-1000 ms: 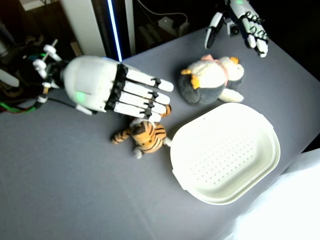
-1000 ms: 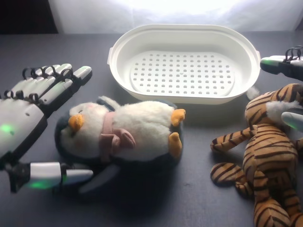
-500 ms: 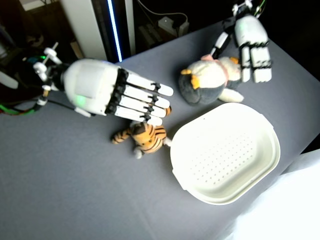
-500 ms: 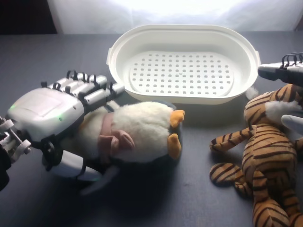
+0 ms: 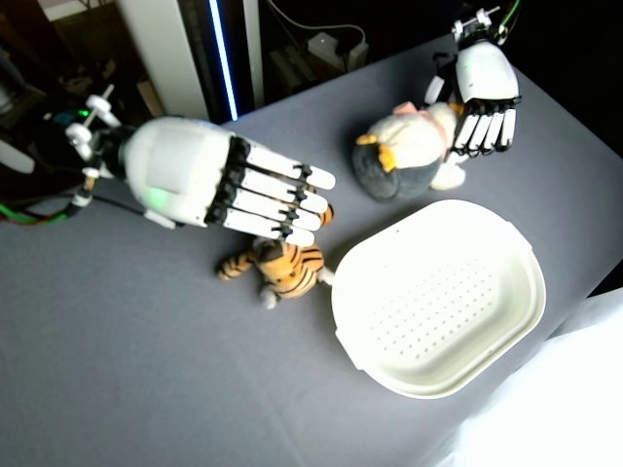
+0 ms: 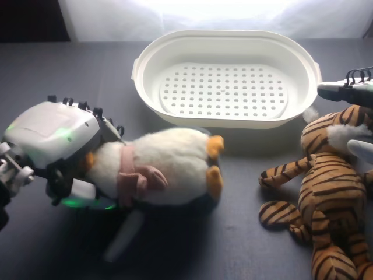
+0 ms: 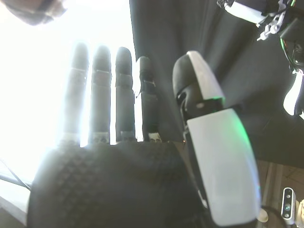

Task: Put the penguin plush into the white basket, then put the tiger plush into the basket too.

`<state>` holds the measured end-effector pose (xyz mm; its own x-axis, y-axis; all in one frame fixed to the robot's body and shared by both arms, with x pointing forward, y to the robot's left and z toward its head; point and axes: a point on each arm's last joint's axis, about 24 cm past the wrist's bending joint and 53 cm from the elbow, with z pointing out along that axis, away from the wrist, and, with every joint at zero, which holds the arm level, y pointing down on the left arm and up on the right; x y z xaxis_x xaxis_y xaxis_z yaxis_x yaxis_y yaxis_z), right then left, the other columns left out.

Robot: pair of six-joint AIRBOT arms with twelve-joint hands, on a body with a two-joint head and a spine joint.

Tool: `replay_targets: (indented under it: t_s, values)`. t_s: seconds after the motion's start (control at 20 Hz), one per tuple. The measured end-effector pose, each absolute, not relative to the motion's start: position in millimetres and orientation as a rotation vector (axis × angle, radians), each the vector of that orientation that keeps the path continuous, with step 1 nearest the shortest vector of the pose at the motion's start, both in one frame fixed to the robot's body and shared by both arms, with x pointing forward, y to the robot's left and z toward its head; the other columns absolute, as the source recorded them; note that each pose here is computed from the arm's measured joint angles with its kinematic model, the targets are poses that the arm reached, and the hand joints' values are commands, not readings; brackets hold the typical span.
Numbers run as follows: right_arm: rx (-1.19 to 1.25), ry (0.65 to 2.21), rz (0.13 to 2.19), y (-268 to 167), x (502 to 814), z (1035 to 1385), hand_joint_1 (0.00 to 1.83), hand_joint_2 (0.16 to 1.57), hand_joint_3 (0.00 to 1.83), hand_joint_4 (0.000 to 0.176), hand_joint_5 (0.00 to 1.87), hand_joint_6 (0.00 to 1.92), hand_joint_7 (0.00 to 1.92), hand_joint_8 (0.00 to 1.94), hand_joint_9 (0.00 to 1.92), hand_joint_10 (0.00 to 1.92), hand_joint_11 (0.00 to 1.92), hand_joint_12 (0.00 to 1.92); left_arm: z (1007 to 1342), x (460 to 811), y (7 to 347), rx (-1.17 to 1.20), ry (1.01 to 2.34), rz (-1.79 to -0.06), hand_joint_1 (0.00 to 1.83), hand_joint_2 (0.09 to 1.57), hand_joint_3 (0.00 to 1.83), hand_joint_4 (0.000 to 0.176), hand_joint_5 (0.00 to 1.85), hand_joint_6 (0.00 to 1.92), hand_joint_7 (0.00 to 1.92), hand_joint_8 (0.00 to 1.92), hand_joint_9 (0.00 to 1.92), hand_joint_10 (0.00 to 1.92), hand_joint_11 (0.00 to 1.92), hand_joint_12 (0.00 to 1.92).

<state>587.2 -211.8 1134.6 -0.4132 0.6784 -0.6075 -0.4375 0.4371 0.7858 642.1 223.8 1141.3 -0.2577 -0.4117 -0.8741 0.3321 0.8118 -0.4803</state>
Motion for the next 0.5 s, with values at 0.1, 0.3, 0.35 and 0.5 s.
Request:
replay_targets:
  t_s: [0.1,0.3,0.35,0.5]
  values:
    - [0.218,1.57,1.245,-211.9,587.3,1134.5,0.81,1.33,0.0,0.021,0.46,0.0,0.55,0.0,0.53,0.0,0.47,0.01,1164.2,642.1,225.6,-0.084,1.61,-0.759,1.28,1.08,0.0,0.0,1.33,0.06,0.97,1.25,0.91,1.27,0.68,1.71]
    - [0.217,1.569,1.243,-212.8,588.0,1134.8,0.81,1.33,0.0,0.02,0.47,0.0,0.56,0.01,0.54,0.0,0.48,0.01,1220.6,664.6,242.4,-0.152,1.386,-0.779,1.29,1.04,0.0,0.0,1.33,0.1,1.09,1.03,0.92,1.1,0.68,1.58]
    - [0.216,1.57,1.244,-212.4,587.8,1134.6,0.83,1.33,0.0,0.015,0.48,0.01,0.57,0.01,0.56,0.01,0.49,0.02,1229.2,678.6,248.6,-0.181,1.352,-0.76,1.29,1.01,0.0,0.0,1.33,0.16,1.2,0.81,1.0,0.81,0.68,1.35]
    - [0.212,1.569,1.24,-213.4,588.7,1134.9,0.78,1.33,0.0,0.018,0.46,0.0,0.58,0.0,0.56,0.0,0.5,0.02,1231.8,720.8,249.4,-0.241,1.36,-0.727,1.28,1.02,0.0,0.0,1.27,0.34,1.21,0.74,1.13,0.38,0.71,1.16]
